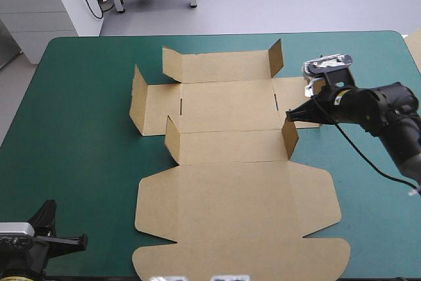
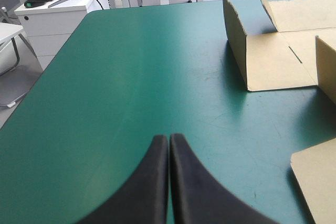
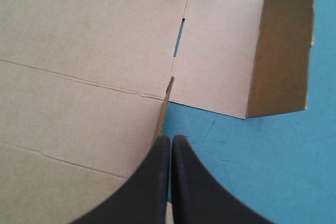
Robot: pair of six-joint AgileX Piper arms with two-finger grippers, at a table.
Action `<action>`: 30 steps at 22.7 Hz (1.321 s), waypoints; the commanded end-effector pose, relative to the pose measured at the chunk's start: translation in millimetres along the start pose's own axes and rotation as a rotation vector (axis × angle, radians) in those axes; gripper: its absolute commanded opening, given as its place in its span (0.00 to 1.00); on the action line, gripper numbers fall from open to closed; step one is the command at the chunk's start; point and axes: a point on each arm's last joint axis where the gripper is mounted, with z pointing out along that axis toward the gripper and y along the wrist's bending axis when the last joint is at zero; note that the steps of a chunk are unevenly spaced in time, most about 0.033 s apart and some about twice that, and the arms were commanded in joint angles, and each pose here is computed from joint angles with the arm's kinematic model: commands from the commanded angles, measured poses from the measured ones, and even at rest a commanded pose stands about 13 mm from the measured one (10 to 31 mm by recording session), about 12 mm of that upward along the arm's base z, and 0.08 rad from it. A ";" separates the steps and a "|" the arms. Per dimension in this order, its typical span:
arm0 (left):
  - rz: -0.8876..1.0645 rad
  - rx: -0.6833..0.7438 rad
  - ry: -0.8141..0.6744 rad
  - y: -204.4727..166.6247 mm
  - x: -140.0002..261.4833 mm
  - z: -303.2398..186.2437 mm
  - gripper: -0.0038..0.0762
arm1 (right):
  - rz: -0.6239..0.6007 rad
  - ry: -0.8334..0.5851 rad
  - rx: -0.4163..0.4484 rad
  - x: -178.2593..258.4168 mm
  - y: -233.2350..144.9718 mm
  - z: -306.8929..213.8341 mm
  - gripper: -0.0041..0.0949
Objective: Fold the box
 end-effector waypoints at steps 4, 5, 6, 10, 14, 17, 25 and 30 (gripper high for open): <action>-0.002 0.007 -0.105 0.3 -12.5 -5.3 0.04 | -0.049 0.100 -0.014 -21.2 9.4 31.6 0.05; -0.002 0.007 -0.105 0.3 -12.5 -5.3 0.04 | -0.058 0.138 -0.016 -21.8 9.3 38.2 0.08; -0.002 0.007 -0.105 0.3 -12.5 -5.3 0.04 | -0.065 0.177 -0.017 -22.3 9.3 44.3 0.12; -0.002 0.007 -0.105 0.3 -12.5 -5.3 0.04 | -0.066 0.298 -0.021 -26.0 9.3 60.9 0.42; -0.002 0.007 -0.105 0.3 -12.5 -5.3 0.04 | -0.048 0.340 0.008 -36.8 7.0 74.8 0.86; -0.002 0.007 -0.105 0.3 -12.5 -5.3 0.04 | -0.047 0.361 0.007 -38.4 7.0 83.4 0.91; -0.002 0.007 -0.105 0.3 -12.5 -5.3 0.04 | 0.009 0.482 0.013 -25.8 6.8 124.4 0.91; -0.002 0.007 -0.105 0.3 -12.5 -5.3 0.04 | 0.034 0.547 0.019 -17.8 6.4 144.4 0.84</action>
